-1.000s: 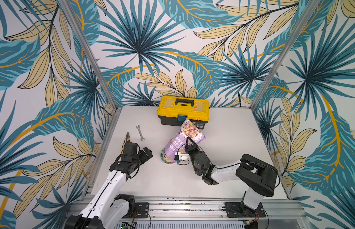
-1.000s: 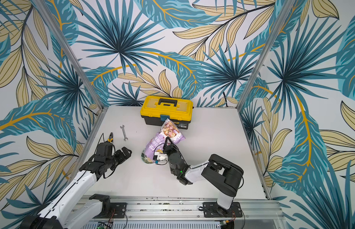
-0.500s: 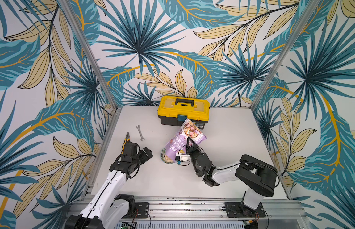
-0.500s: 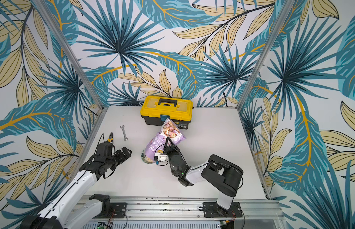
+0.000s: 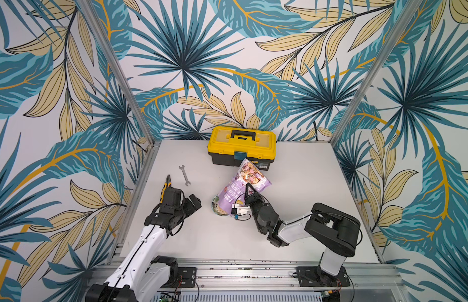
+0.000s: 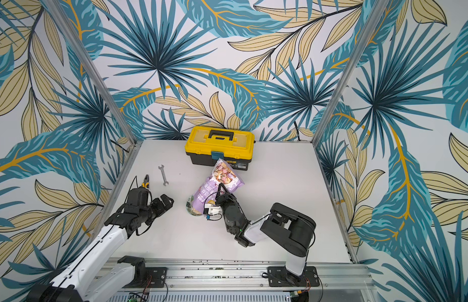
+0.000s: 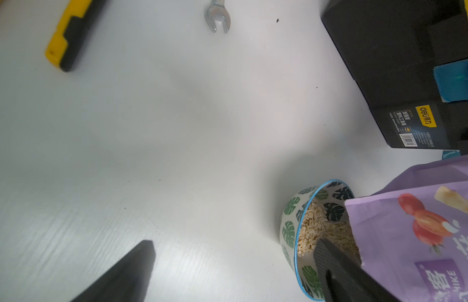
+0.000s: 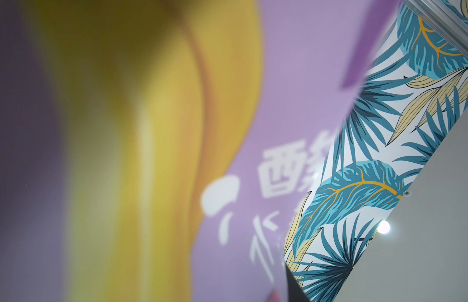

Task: Pour the oats into the breakfast bowl
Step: Pour the oats into the bowl.

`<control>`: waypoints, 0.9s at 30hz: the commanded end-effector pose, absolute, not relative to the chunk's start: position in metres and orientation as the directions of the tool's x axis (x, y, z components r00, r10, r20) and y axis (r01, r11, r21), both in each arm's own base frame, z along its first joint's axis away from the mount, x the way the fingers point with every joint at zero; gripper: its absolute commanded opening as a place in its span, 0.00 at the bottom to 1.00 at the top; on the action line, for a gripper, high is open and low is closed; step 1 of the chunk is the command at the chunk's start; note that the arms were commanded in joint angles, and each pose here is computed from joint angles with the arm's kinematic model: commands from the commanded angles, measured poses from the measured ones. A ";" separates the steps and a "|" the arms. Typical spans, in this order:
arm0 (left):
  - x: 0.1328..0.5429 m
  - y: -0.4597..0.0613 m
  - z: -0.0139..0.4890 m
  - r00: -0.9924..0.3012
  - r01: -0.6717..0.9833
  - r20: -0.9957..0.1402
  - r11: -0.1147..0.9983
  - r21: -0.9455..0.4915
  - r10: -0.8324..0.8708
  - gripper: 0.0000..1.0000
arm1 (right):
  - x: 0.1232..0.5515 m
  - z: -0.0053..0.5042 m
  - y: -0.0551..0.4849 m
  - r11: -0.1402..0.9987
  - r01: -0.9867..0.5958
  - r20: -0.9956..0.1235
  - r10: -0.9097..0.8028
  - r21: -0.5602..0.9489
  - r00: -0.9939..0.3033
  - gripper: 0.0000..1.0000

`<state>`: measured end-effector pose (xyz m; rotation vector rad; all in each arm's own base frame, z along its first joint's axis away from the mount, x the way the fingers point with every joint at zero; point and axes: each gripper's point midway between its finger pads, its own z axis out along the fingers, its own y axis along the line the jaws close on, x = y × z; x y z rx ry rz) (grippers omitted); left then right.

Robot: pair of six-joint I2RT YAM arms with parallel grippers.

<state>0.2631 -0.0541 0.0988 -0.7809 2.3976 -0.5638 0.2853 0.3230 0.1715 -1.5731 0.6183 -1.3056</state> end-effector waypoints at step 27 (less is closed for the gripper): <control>0.268 -0.058 0.104 -0.703 -0.368 -0.373 0.759 -0.537 -0.605 1.00 | 0.279 0.217 0.323 -0.272 0.316 0.357 -0.899 -0.909 0.252 0.00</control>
